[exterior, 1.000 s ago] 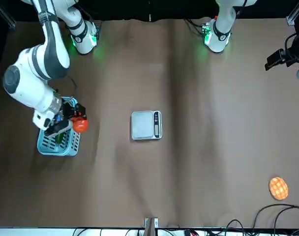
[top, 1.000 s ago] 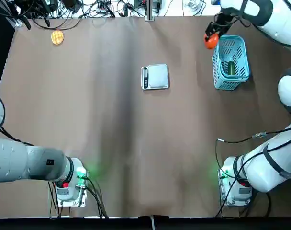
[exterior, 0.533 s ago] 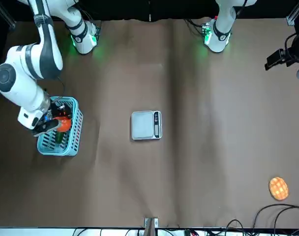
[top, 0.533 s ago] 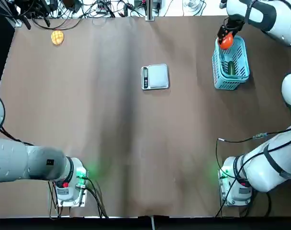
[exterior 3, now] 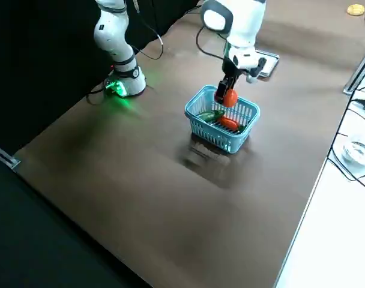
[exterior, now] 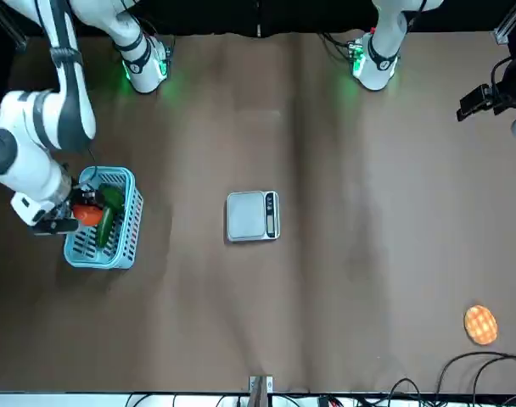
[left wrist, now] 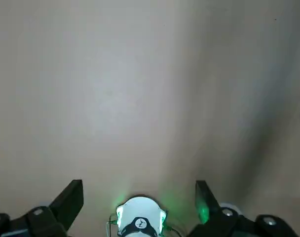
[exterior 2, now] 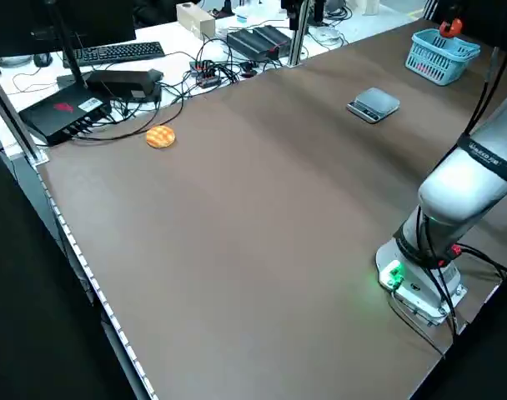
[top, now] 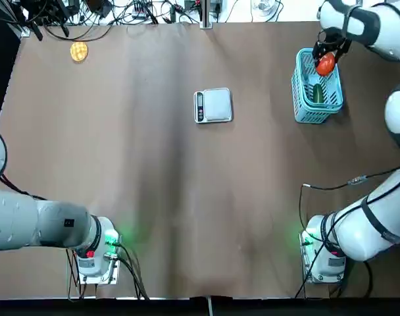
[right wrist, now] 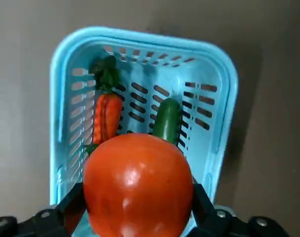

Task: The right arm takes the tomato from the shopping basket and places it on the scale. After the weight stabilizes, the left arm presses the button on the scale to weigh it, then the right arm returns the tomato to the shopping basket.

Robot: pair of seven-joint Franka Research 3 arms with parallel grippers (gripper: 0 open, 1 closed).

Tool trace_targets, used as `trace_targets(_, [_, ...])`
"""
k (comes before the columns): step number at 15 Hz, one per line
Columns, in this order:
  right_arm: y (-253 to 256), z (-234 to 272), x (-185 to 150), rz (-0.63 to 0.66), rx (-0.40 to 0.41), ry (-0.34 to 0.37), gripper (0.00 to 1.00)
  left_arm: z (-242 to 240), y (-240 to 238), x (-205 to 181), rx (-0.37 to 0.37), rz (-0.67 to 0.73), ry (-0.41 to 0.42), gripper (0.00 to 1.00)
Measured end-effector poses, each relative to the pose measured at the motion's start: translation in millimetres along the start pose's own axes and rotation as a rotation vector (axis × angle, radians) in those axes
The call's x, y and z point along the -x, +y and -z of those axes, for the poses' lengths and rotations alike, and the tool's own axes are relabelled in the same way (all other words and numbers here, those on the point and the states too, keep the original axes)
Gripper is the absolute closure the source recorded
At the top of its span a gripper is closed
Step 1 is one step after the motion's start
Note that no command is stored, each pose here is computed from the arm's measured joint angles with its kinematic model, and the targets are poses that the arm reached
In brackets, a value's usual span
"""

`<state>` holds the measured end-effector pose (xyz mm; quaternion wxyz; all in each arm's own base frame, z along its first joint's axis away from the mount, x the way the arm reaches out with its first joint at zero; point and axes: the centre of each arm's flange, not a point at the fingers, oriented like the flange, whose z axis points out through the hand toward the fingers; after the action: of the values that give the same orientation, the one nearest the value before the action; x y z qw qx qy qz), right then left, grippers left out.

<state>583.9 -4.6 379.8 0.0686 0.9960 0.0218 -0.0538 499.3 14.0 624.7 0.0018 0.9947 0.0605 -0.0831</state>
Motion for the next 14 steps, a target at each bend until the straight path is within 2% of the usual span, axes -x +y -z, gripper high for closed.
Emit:
trace_targets(4, [-4, -48, -15, -0.061, 0.048, -0.029, 0.09, 0, 0, 0, 0.000, -0.001, -0.001, 0.00])
trace_targets(9, [-6, -65, -23, -0.072, 0.064, -0.024, 0.09, 0, 0, 0, 0.000, -0.001, -0.001, 0.00])
trace_targets(14, [-9, -81, -24, -0.081, 0.062, -0.047, 0.09, 0, 1, 0, 0.000, -0.001, -0.001, 0.00])
